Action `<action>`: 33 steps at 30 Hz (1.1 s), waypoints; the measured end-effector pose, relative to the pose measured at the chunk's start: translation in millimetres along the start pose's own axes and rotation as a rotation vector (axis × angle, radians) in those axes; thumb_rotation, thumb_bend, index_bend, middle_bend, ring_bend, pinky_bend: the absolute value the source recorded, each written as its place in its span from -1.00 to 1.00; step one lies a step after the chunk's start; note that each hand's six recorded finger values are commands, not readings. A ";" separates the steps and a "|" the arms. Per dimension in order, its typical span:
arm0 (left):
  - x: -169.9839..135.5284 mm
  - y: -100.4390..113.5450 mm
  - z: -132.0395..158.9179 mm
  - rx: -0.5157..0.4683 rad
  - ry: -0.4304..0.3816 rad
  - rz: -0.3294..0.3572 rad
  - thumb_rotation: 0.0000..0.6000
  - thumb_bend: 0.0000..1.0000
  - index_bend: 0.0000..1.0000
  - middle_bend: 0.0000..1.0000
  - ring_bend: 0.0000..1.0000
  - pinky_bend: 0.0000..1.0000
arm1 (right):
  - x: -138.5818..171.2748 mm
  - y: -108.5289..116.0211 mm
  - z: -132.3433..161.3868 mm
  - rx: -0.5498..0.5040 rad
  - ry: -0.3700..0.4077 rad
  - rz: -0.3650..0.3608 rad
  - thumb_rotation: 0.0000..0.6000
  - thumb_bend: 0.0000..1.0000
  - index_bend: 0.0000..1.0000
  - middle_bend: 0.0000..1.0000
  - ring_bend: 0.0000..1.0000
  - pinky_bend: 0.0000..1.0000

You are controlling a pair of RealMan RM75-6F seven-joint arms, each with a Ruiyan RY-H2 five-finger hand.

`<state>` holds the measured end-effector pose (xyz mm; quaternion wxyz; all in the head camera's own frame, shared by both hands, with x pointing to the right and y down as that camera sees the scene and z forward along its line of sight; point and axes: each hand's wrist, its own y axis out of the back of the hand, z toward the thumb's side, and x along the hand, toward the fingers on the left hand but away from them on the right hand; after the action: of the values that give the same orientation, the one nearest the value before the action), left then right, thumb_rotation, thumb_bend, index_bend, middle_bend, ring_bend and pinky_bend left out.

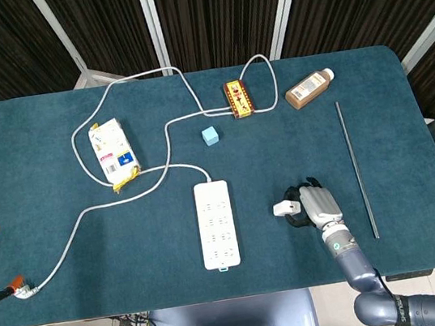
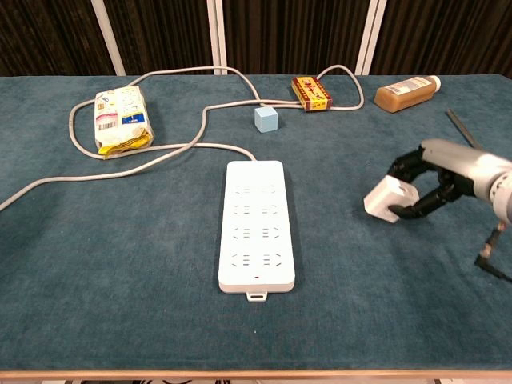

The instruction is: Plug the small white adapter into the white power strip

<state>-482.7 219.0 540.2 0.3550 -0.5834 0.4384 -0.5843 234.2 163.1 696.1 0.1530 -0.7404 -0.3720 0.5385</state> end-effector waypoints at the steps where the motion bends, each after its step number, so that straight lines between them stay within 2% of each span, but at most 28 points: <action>1: -0.1 0.1 0.0 0.000 0.000 0.000 1.00 -0.83 -0.64 -1.00 -1.00 -1.00 | 0.6 4.2 5.2 0.011 0.018 -0.005 1.00 0.00 0.13 -0.07 -0.49 -0.83; 9: -1.1 1.9 -1.0 -0.004 0.003 0.006 1.00 -0.83 -0.64 -1.00 -1.00 -1.00 | 1.3 17.8 33.6 0.106 0.080 0.010 1.00 0.00 0.14 -0.07 -0.49 -0.83; 13: -1.8 1.9 -0.7 -0.002 0.002 0.004 1.00 -0.83 -0.64 -1.00 -1.00 -1.00 | -2.0 22.5 54.7 0.218 0.110 0.017 1.00 0.00 0.14 -0.07 -0.49 -0.83; 19: -0.7 2.8 -2.6 -0.004 0.009 0.006 1.00 -0.83 -0.64 -1.00 -1.00 -1.00 | -11.5 22.3 87.4 0.346 0.099 0.047 1.00 0.01 0.14 -0.06 -0.48 -0.83; 25: -0.2 2.1 -3.4 -0.006 0.011 -0.002 1.00 -0.83 -0.64 -1.00 -1.00 -1.00 | -17.6 19.7 117.4 0.383 0.072 0.069 1.00 0.00 0.14 -0.05 -0.46 -0.83; 33: 1.4 3.4 -6.2 -0.013 0.020 -0.001 1.00 -0.83 -0.64 -1.00 -1.00 -1.00 | -22.5 15.3 134.3 0.340 0.021 0.111 1.00 0.00 0.14 -0.04 -0.44 -0.83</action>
<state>-489.3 217.0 538.0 0.3467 -0.5801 0.4452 -0.5874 114.5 113.3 651.7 0.2499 -0.7287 -0.2326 0.5937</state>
